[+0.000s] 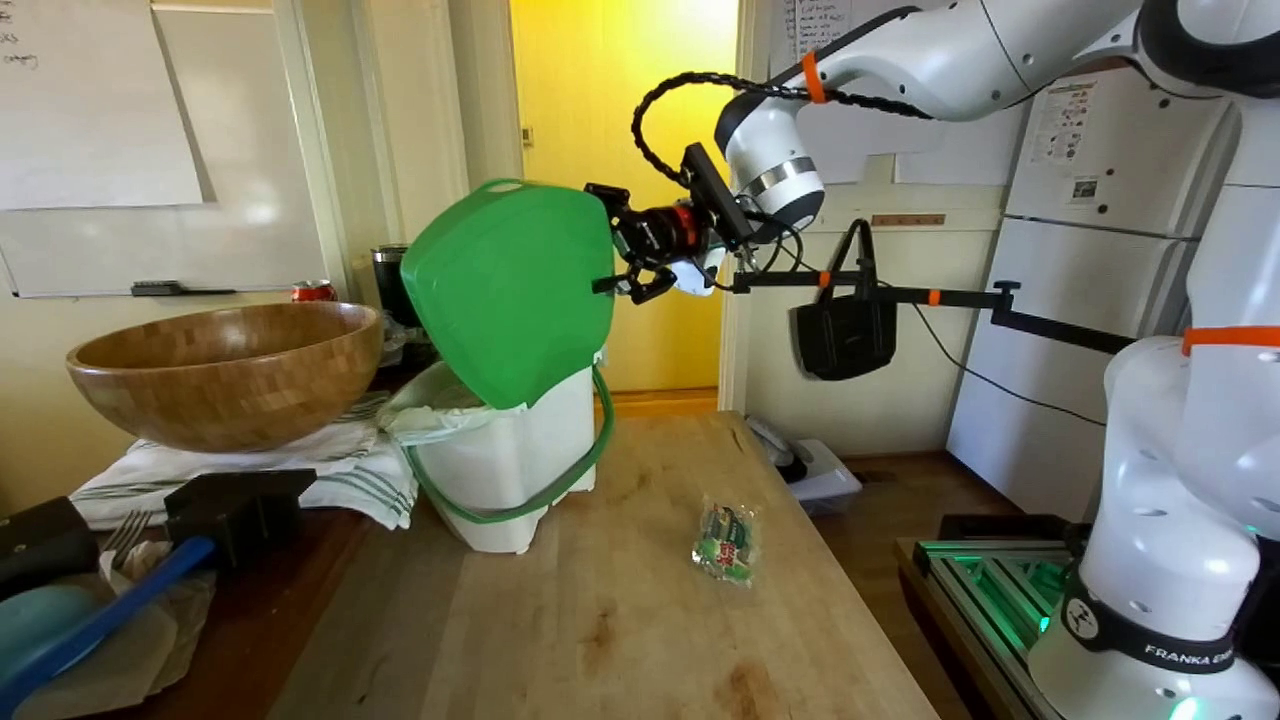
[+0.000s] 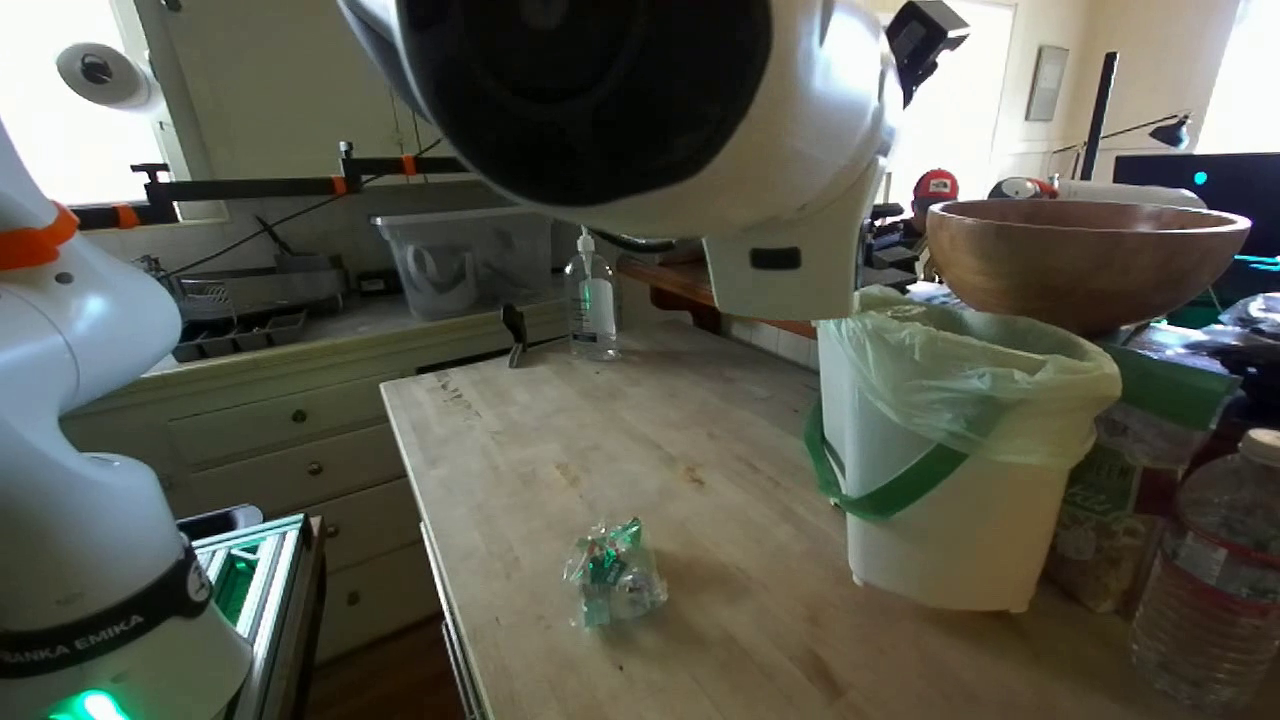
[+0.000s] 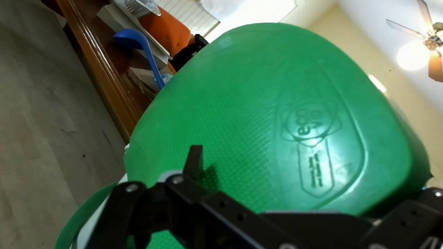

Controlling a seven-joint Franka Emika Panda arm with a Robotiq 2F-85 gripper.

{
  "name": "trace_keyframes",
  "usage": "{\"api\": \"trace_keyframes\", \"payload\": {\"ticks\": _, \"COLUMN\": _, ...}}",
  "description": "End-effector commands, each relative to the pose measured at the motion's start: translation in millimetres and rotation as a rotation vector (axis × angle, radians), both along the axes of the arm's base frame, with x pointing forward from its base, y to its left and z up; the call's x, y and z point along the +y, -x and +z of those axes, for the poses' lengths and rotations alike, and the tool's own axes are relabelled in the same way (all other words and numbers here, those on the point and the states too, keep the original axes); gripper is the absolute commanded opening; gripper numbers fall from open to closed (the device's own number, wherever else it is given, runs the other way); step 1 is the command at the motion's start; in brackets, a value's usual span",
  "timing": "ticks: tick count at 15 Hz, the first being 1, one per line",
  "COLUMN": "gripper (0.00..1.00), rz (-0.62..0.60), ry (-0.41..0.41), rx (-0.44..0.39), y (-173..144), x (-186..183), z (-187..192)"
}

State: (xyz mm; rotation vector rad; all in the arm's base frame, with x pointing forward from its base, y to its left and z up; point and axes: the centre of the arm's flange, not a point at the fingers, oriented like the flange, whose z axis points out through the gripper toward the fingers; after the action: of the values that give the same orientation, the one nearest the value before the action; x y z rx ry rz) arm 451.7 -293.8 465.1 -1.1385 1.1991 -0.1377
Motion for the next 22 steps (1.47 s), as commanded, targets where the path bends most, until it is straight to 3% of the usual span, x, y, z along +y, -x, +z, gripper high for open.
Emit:
{"api": "trace_keyframes", "payload": {"ticks": 1, "gripper": 1.0, "rz": -0.041, "ry": -0.083, "rx": 0.036, "y": 2.5, "x": -13.0, "z": -33.4}}
{"api": "trace_keyframes", "payload": {"ticks": 4, "gripper": 1.0, "rz": -0.036, "ry": -0.203, "rx": 0.017, "y": 10.9, "x": -22.5, "z": -40.5}}
{"api": "trace_keyframes", "payload": {"ticks": 11, "gripper": 1.0, "rz": -0.042, "ry": -0.327, "rx": -0.071, "y": 28.3, "x": -27.8, "z": -52.3}}
{"api": "trace_keyframes", "payload": {"ticks": 16, "gripper": 1.0, "rz": 0.05, "ry": -0.436, "rx": -0.095, "y": 45.7, "x": -13.3, "z": -53.8}}
{"api": "trace_keyframes", "payload": {"ticks": 19, "gripper": 1.0, "rz": 0.026, "ry": -0.433, "rx": -0.126, "y": 58.0, "x": -15.6, "z": -56.1}}
{"api": "trace_keyframes", "payload": {"ticks": 22, "gripper": 1.0, "rz": -0.024, "ry": -0.351, "rx": -0.195, "y": 66.9, "x": -22.6, "z": -44.7}}
